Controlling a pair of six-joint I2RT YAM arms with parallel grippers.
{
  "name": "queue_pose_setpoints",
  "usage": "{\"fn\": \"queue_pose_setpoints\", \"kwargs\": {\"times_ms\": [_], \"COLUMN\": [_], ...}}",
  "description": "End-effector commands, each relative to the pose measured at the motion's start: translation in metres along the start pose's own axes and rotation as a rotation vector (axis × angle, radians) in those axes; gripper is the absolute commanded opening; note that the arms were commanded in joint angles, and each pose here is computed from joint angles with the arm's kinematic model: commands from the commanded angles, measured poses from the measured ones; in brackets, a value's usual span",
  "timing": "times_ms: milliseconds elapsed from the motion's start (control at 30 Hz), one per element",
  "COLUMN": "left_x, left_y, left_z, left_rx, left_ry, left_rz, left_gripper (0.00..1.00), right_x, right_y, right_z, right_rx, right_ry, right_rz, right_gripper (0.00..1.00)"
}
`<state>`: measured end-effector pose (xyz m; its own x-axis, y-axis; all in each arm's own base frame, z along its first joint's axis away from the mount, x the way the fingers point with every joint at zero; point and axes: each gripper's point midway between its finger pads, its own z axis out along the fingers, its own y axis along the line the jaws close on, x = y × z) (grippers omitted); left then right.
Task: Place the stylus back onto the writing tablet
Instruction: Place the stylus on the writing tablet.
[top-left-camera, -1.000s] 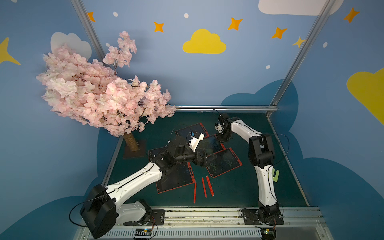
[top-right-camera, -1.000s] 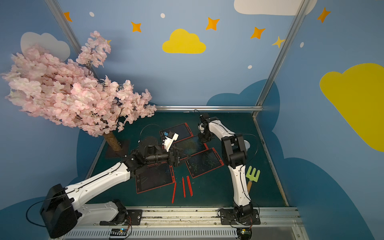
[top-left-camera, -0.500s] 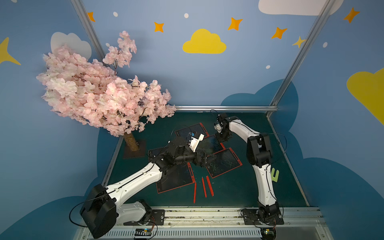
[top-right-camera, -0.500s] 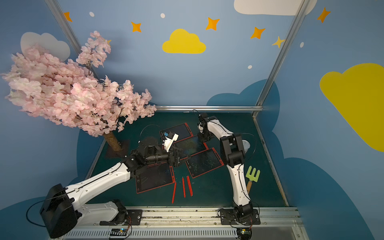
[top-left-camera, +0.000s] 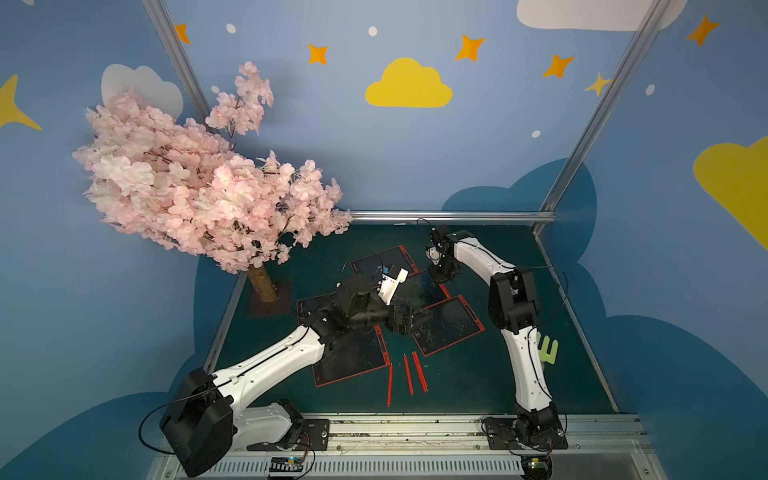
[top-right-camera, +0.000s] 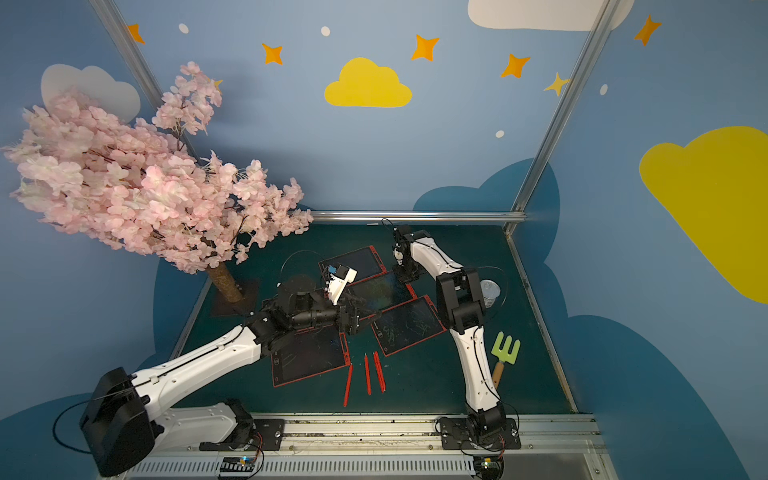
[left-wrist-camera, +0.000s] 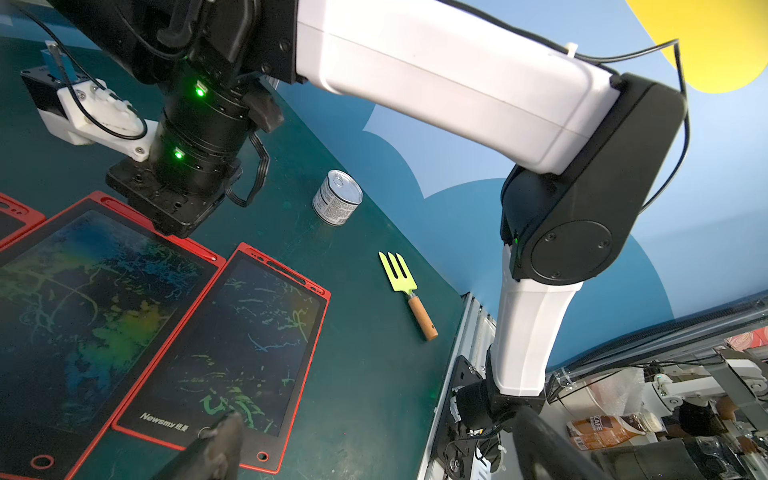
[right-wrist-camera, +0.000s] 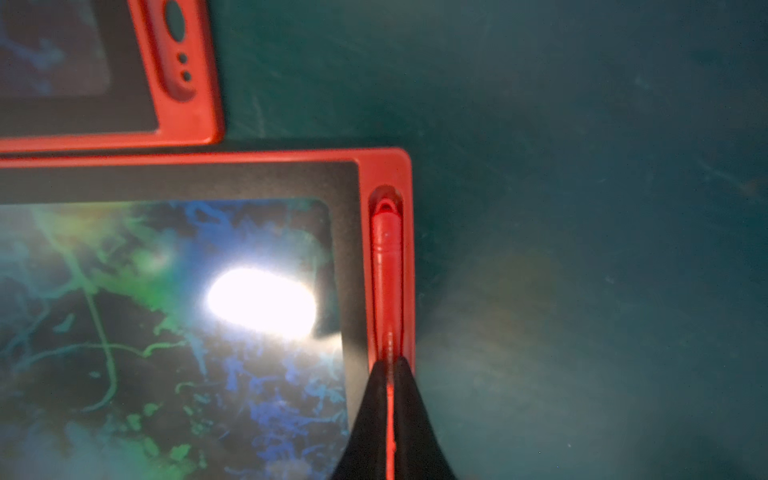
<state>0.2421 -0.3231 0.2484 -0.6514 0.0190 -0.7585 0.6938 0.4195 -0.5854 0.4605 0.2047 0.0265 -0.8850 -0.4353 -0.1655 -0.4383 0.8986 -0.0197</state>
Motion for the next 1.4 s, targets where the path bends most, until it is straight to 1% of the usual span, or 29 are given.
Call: {"fn": "queue_pose_setpoints", "kwargs": {"times_ms": [0,233,367,500,600,767,800,833,900,933,1000,1100,1167,1200,1267,1300,1367], "left_x": [-0.002,-0.001,0.002,0.005,0.007,0.012,0.014,0.016,0.019,0.021,0.025,0.028,0.026,0.024,0.022,0.021,0.017], "left_y": [-0.003,0.001,0.004,0.008,0.011,0.027,0.031,0.035,0.044,0.052,0.067,0.084,0.092,0.097,0.109,0.114,0.123], "left_z": [-0.004,-0.006,-0.008,-0.009,-0.010,-0.011,-0.011,-0.011,-0.012,-0.012,-0.012,-0.010,-0.007,-0.004,0.000,0.002,0.007], "left_rx": [0.004,-0.023,-0.040,-0.059,-0.074,-0.156,-0.177,-0.200,-0.247,-0.294,-0.368,-0.434,-0.443,-0.445,-0.456,-0.459,-0.469], "left_ry": [-0.014,-0.023,-0.013,-0.007,-0.006,0.014,0.021,0.027,0.052,0.059,0.086,0.104,0.088,0.083,0.093,0.101,0.106], "left_rz": [0.022,0.020,0.014,0.006,-0.003,-0.062,-0.079,-0.092,-0.119,-0.133,-0.171,-0.224,-0.259,-0.274,-0.309,-0.324,-0.331], "left_gripper": [1.00,1.00,1.00,1.00,1.00,1.00,1.00,1.00,1.00,1.00,1.00,1.00,1.00,1.00,1.00,1.00,1.00], "right_x": [0.007,-0.001,0.003,0.017,0.034,0.064,0.072,0.078,0.090,0.096,0.106,0.116,0.120,0.121,0.127,0.130,0.132], "right_y": [0.002,0.003,0.004,0.002,0.002,0.004,0.005,0.006,0.008,0.008,0.009,0.014,0.012,0.006,-0.008,-0.010,-0.012], "right_z": [0.008,-0.023,-0.040,-0.053,-0.062,-0.075,-0.076,-0.078,-0.080,-0.081,-0.084,-0.092,-0.101,-0.106,-0.118,-0.123,-0.134], "right_rx": [-0.024,-0.046,-0.060,-0.059,-0.075,-0.123,-0.130,-0.130,-0.141,-0.150,-0.170,-0.259,-0.281,-0.267,-0.198,-0.183,-0.160], "right_ry": [0.041,-0.032,-0.070,-0.095,-0.106,-0.132,-0.132,-0.137,-0.145,-0.146,-0.150,-0.199,-0.255,-0.295,-0.330,-0.339,-0.368], "right_rz": [0.035,0.043,0.044,0.064,0.095,0.174,0.188,0.199,0.224,0.240,0.276,0.339,0.399,0.440,0.542,0.542,0.479], "right_gripper": [0.10,0.13,0.19,0.22,0.26,0.33,0.35,0.41,0.56,0.64,0.76,0.96,0.98,0.98,0.98,0.98,0.98]}}
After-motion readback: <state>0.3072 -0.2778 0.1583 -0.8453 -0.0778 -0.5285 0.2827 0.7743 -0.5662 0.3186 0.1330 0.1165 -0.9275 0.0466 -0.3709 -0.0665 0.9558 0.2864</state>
